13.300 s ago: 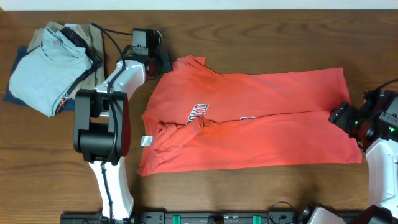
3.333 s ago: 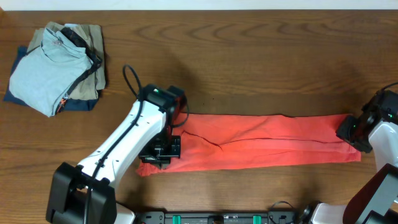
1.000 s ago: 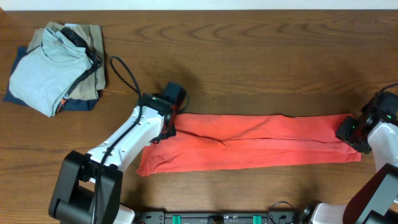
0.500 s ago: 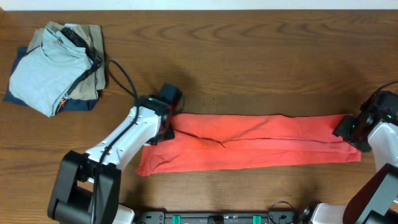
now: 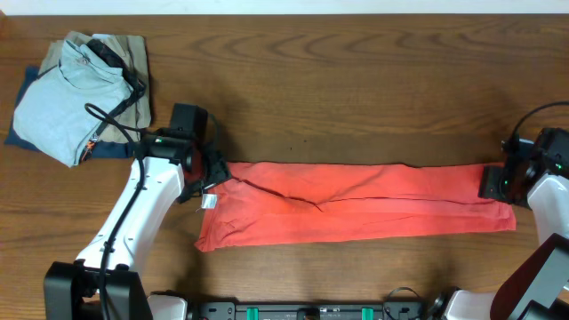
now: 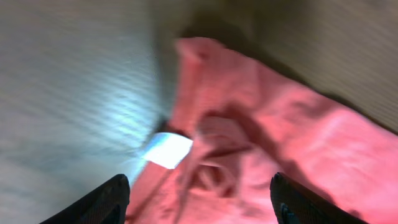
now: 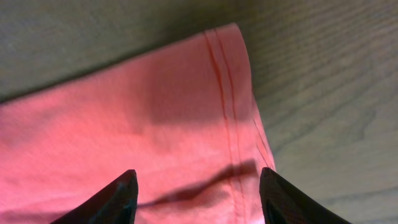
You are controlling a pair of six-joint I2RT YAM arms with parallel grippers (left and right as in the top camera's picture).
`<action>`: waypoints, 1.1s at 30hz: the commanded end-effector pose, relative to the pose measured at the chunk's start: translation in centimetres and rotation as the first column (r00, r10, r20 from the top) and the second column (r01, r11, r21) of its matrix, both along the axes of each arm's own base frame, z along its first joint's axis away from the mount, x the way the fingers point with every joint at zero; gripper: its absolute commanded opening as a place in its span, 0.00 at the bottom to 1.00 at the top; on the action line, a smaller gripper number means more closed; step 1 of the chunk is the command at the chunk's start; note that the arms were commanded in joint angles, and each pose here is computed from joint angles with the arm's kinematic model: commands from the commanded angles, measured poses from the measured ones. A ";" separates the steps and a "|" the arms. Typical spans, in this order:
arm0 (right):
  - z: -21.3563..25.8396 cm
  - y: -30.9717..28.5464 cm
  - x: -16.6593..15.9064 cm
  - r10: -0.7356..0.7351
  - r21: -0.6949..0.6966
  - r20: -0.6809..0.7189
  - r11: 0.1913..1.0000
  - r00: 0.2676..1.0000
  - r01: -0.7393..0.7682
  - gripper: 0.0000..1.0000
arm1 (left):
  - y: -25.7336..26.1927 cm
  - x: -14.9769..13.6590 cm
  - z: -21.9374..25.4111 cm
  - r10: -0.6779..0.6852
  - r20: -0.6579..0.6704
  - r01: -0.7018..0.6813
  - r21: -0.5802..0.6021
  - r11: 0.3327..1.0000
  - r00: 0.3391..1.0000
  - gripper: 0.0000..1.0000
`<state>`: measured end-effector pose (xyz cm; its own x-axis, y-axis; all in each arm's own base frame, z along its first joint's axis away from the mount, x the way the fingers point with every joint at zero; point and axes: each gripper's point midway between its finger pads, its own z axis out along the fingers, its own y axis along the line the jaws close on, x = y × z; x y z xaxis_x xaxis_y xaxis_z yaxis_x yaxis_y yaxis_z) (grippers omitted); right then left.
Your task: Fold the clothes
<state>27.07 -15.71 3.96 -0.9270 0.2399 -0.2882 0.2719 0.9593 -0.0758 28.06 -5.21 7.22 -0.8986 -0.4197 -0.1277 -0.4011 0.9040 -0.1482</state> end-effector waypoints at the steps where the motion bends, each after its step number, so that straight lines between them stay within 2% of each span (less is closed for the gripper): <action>1: 0.9 -1.1 0.3 0.011 -0.037 0.013 0.999 1.000 -0.011 0.61 | -2.7 0.5 0.9 -0.122 0.043 0.126 -0.122 0.984 0.992 0.74; 7: 1.0 -1.3 0.6 -0.061 -0.027 0.041 0.998 0.997 0.062 0.58 | -3.6 0.5 0.4 -0.189 0.051 0.194 -0.141 0.971 0.981 0.75; 10: 1.0 -1.7 0.6 -0.080 -0.042 0.042 0.996 0.996 0.081 0.51 | -3.6 0.4 -0.3 -0.196 0.026 0.198 -0.144 0.970 0.980 0.78; 12: 0.7 -1.6 0.5 -0.090 -0.036 0.042 0.995 0.995 0.091 0.49 | -4.6 0.0 -0.7 -0.221 0.012 0.219 -0.199 0.955 0.975 0.77; 15: 0.2 -1.3 0.1 -0.152 -0.005 0.030 0.988 0.988 0.153 0.47 | -6.6 -0.8 -1.0 -0.273 -0.003 0.258 -0.319 0.912 0.962 0.69; 17: -0.1 -1.0 -0.5 -0.238 0.031 0.014 0.971 0.971 0.238 0.36 | -7.0 -1.3 -1.2 -0.289 -0.020 0.266 -0.340 0.902 0.957 0.63; 18: -0.2 -0.8 -0.8 -0.297 0.053 0.007 0.954 0.955 0.296 0.23 | -7.1 -1.6 -1.3 -0.295 -0.033 0.267 -0.340 0.902 0.955 0.61; 19: -0.3 -0.6 -1.1 -0.341 0.069 -0.005 0.938 0.940 0.341 0.14 | -7.2 -2.0 -1.3 -0.310 -0.039 0.279 -0.340 0.898 0.950 0.58; 21: -0.6 -0.1 -2.0 -0.394 0.089 -0.043 0.914 0.918 0.396 0.04 | -7.5 -2.5 -1.4 -0.342 -0.046 0.307 -0.338 0.889 0.939 0.57; 25: -0.9 1.2 -3.2 -0.392 0.128 -0.107 0.906 0.914 0.403 0.05 | -7.6 -3.5 -1.9 -0.380 -0.077 0.343 -0.296 0.892 0.922 0.57; 27: -1.0 2.0 -3.4 -0.383 0.162 -0.125 0.902 0.915 0.399 0.17 | -7.2 -3.9 -2.7 -0.393 -0.097 0.362 -0.240 0.901 0.914 0.57; 28: -1.0 2.2 -3.5 -0.381 0.169 -0.131 0.901 0.915 0.399 0.18 | -6.9 -4.2 -3.0 -0.397 -0.107 0.368 -0.217 0.904 0.912 0.57; 33: -1.5 2.2 -3.7 -0.382 0.161 -0.128 0.903 0.915 0.399 0.13 | -6.6 -5.2 -4.8 -0.372 -0.131 0.342 -0.205 0.917 0.919 0.57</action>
